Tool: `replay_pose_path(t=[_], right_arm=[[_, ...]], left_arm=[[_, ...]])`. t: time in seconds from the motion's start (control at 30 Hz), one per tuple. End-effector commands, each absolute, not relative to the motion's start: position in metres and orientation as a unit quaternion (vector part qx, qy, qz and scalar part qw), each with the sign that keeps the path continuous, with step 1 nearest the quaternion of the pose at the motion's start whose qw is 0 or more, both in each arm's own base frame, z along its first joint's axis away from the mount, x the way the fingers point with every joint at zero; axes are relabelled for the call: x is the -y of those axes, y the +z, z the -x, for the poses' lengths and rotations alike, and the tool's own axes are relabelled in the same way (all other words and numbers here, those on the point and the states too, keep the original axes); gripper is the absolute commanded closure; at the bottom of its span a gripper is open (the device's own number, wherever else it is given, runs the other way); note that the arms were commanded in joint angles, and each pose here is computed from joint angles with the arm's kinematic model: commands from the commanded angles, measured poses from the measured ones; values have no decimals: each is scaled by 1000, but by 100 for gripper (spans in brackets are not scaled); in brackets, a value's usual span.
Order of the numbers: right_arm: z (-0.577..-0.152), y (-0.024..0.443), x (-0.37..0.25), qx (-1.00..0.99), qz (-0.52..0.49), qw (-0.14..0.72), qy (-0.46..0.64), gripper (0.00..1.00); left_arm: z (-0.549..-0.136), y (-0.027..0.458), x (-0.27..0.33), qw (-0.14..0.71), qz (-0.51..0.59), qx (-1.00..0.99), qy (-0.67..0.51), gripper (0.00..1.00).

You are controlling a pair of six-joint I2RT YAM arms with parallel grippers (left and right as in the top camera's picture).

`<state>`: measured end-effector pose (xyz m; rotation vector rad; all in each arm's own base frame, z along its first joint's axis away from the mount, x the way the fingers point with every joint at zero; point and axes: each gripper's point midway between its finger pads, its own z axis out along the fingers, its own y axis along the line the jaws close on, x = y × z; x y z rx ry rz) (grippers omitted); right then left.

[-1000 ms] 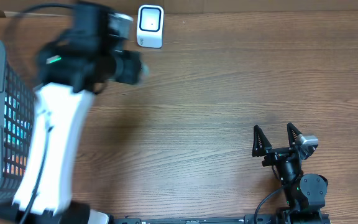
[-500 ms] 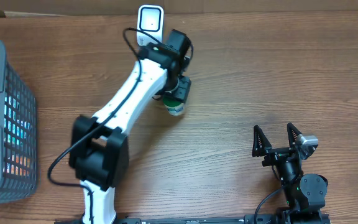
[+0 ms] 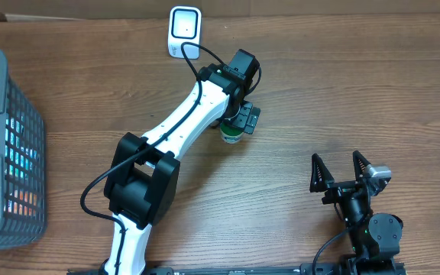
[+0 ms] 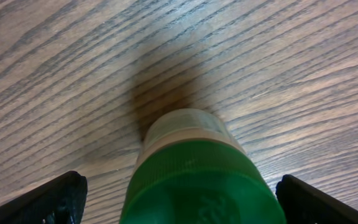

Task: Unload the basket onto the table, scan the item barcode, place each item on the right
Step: 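Carry the jar to the table center and release it upright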

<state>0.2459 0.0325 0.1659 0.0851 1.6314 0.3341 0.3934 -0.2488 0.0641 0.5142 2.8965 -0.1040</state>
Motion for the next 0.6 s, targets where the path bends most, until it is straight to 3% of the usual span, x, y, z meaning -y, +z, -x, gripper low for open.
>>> replay_pose_path(t=[0.0, 0.27, 0.43, 0.57], right_arm=[[-246, 162, -33, -726, -37, 671, 146, 0], [-246, 162, -33, -726, -37, 671, 146, 0], [-246, 162, -33, -726, -37, 671, 146, 0], [-246, 162, -33, -726, -37, 671, 146, 0]], left_arm=[[-405, 86, 250, 127, -162, -978, -36, 0], [-422, 210, 239, 242, -140, -958, -62, 0], [-420, 294, 175, 315, -82, -945, -29, 0], [-408, 348, 90, 356, 4, -935, -3, 0]])
